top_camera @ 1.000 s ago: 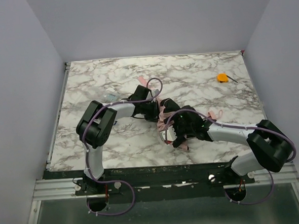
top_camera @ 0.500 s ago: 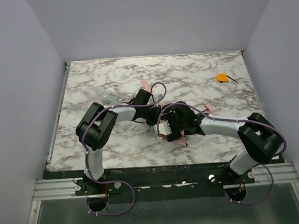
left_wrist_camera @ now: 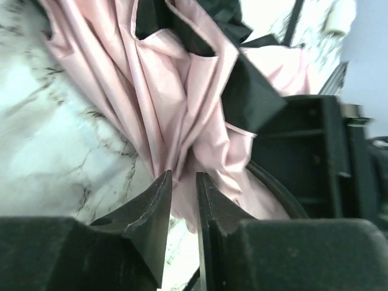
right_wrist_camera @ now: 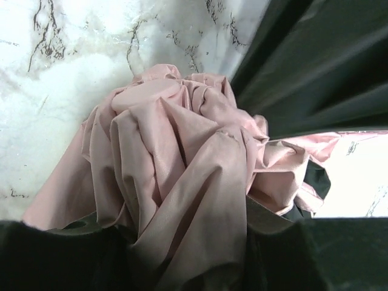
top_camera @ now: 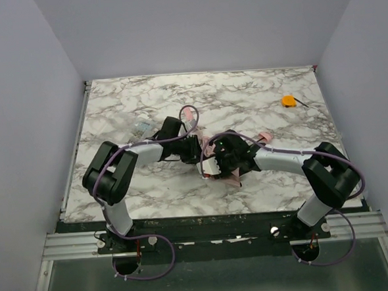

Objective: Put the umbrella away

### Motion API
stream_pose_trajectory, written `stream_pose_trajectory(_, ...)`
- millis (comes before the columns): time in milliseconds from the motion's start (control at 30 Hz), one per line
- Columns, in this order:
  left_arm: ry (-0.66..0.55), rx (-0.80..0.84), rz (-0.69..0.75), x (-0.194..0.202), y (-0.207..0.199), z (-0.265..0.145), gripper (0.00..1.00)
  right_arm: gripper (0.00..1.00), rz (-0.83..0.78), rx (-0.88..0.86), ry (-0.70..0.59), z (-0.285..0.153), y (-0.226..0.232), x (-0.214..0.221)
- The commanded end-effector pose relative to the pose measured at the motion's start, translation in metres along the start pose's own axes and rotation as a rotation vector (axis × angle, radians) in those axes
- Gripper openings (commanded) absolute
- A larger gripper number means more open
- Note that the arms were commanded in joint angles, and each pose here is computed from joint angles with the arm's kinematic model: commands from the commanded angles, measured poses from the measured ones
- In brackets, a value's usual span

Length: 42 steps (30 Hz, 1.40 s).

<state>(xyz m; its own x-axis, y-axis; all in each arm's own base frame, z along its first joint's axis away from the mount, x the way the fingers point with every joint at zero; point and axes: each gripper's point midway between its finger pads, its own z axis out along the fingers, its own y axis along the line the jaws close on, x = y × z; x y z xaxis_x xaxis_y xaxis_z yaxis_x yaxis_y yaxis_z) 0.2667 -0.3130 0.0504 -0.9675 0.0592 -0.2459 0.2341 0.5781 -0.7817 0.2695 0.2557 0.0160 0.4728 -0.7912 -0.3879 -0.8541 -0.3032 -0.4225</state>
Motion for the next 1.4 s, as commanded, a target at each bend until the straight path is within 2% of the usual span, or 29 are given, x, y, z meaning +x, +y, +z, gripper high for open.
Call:
stream_pose_trajectory(0, -0.210, 0.121, 0.044, -0.044, -0.044, -0.050, 0.30, 0.31, 0.148, -0.399, 0.173, 0.004, 0.120, 0.053)
stream_pose_trajectory(167, -0.455, 0.015, 0.152, -0.065, -0.039, -0.102, 0.31, 0.30, 0.183, -0.440, 0.172, 0.003, 0.125, 0.050)
stream_pose_trajectory(300, -0.702, -0.075, 0.310, -0.056, -0.035, -0.150, 0.33, 0.29, 0.255, -0.485, 0.170, 0.001, 0.122, 0.041)
stream_pose_trajectory(333, -0.777, -0.062, 0.355, -0.046, -0.038, -0.163, 0.44, 0.29, 0.278, -0.512, 0.169, -0.001, 0.125, 0.039)
stream_pose_trajectory(367, -0.839, -0.046, 0.385, -0.035, -0.037, -0.170, 0.75, 0.29, 0.315, -0.526, 0.174, 0.000, 0.124, 0.037)
stream_pose_trajectory(400, -0.909, -0.016, 0.428, -0.028, -0.046, -0.183, 0.98, 0.28, 0.352, -0.555, 0.183, 0.000, 0.127, 0.036)
stream_pose_trajectory(500, -0.990, 0.015, 0.485, -0.002, -0.038, -0.191, 0.99, 0.25, 0.424, -0.625, 0.212, 0.000, 0.132, 0.035)
stream_pose_trajectory(600, -1.062, 0.125, 0.512, 0.019, -0.038, -0.194, 0.99, 0.25, 0.489, -0.664, 0.255, 0.005, 0.137, 0.041)
stream_pose_trajectory(667, -1.009, 0.169, 0.609, 0.038, -0.038, -0.183, 0.98, 0.25, 0.544, -0.665, 0.283, 0.009, 0.137, 0.047)
stream_pose_trajectory(800, -0.926, 0.199, 0.829, 0.059, -0.059, -0.166, 0.88, 0.25, 0.623, -0.685, 0.292, 0.010, 0.137, 0.060)
stream_pose_trajectory(967, -0.797, 0.100, 1.266, 0.087, -0.078, -0.128, 0.85, 0.27, 0.620, -0.712, 0.304, 0.008, 0.136, 0.070)
stream_pose_trajectory(1100, -0.716, 0.024, 1.413, 0.089, -0.077, -0.110, 0.85, 0.28, 0.597, -0.713, 0.310, 0.008, 0.133, 0.072)
stream_pose_trajectory(1367, -0.600, -0.180, 1.559, 0.071, -0.059, -0.079, 0.88, 0.30, 0.575, -0.856, 0.305, -0.009, 0.143, 0.065)
